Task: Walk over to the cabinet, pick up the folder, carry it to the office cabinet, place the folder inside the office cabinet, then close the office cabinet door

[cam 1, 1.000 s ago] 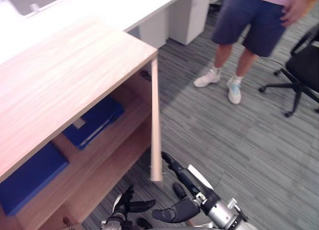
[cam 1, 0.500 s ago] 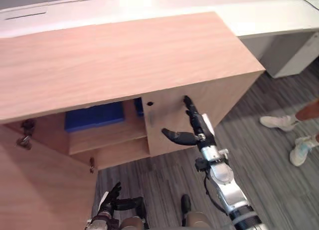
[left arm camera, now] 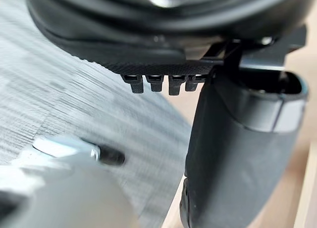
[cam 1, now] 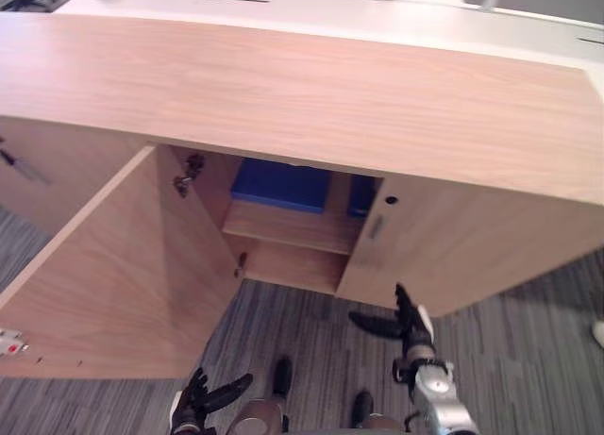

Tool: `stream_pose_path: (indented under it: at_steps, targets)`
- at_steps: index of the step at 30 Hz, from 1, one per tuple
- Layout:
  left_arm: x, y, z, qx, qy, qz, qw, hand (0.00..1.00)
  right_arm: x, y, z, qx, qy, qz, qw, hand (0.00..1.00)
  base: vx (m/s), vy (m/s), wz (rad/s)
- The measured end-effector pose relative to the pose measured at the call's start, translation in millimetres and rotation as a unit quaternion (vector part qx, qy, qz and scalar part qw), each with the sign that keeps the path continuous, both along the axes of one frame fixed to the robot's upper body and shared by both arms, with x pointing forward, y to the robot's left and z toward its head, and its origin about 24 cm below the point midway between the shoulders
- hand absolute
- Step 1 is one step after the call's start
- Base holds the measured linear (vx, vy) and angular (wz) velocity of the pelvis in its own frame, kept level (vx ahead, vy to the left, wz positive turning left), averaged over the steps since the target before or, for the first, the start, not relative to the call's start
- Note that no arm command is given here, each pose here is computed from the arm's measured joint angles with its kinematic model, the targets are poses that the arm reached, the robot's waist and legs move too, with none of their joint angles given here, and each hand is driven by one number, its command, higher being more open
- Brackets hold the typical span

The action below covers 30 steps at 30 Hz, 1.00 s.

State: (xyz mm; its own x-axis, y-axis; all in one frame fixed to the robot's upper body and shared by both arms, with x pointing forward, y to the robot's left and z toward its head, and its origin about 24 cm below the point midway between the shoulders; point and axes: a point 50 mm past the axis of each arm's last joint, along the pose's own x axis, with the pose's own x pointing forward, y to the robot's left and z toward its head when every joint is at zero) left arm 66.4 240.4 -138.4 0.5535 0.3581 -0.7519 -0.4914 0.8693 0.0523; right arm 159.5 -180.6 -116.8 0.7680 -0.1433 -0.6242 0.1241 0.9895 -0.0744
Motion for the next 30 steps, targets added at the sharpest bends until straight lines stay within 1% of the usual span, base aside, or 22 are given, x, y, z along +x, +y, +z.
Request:
stream_pose_path:
  at_steps: [1,2,5,8,10,12,13,15,17,18,20,24,26,30]
  targets:
    - [-1.6,3.5,1.4,0.002,-0.004,0.013,1.000,1.00,-2.9,0.4,-2.9,0.001,0.010,0.001,1.000,1.00,0.23,0.004,1.11]
    - [-0.9,11.9,5.8,0.010,-0.017,0.038,0.999,1.00,-7.6,-0.5,-7.1,0.000,0.025,-0.002,1.000,1.00,0.16,-0.006,0.85]
    - [10.1,21.8,16.9,0.025,-0.055,0.056,0.997,1.00,-2.9,-4.7,-6.1,-0.005,0.023,-0.008,1.000,1.00,0.19,-0.016,0.87]
    - [19.9,34.3,30.8,0.044,-0.097,0.076,0.991,1.00,12.4,-7.6,0.0,-0.012,0.006,-0.002,1.000,1.00,0.13,-0.032,0.65]
    - [26.7,45.4,43.4,0.062,-0.129,0.094,0.985,1.00,32.7,-6.3,9.9,-0.015,-0.022,0.006,1.000,1.00,0.04,-0.035,0.45]
    - [33.0,55.7,54.6,0.078,-0.153,0.097,0.980,1.00,41.6,-5.4,15.6,-0.017,-0.037,0.011,0.999,1.00,0.00,-0.034,0.31]
    - [38.5,67.4,67.4,0.098,-0.178,0.096,0.974,1.00,48.0,-2.9,19.6,-0.017,-0.049,0.019,0.998,1.00,-0.02,-0.033,0.23]
    - [43.2,79.1,79.6,0.122,-0.197,0.089,0.969,1.00,52.0,0.3,21.8,-0.018,-0.055,0.030,0.998,1.00,-0.04,-0.026,0.12]
    - [55.0,94.7,103.1,0.162,-0.234,0.077,0.956,1.00,53.7,4.3,23.9,-0.018,-0.061,0.042,0.997,1.00,-0.06,-0.015,-0.01]
    - [59.3,97.3,109.2,0.170,-0.246,0.074,0.951,1.00,54.1,4.5,24.6,-0.017,-0.063,0.042,0.997,1.00,-0.07,-0.005,-0.02]
    - [76.7,105.5,132.1,0.198,-0.286,0.055,0.936,1.00,48.5,3.1,21.4,-0.018,-0.055,0.041,0.997,1.00,-0.09,0.002,-0.03]
    - [96.5,111.5,164.0,0.231,-0.337,0.025,0.913,1.00,36.5,3.7,14.7,-0.016,-0.038,0.054,0.998,1.00,-0.09,0.013,-0.16]
    - [102.9,112.4,177.2,0.250,-0.353,0.003,0.902,1.00,33.0,4.2,12.9,-0.013,-0.033,0.057,0.998,1.00,-0.10,0.011,-0.43]
    - [102.2,115.2,182.1,0.258,-0.358,0.012,0.897,1.00,15.5,0.3,5.2,-0.007,-0.012,0.050,0.999,1.00,-0.09,-0.007,-0.30]
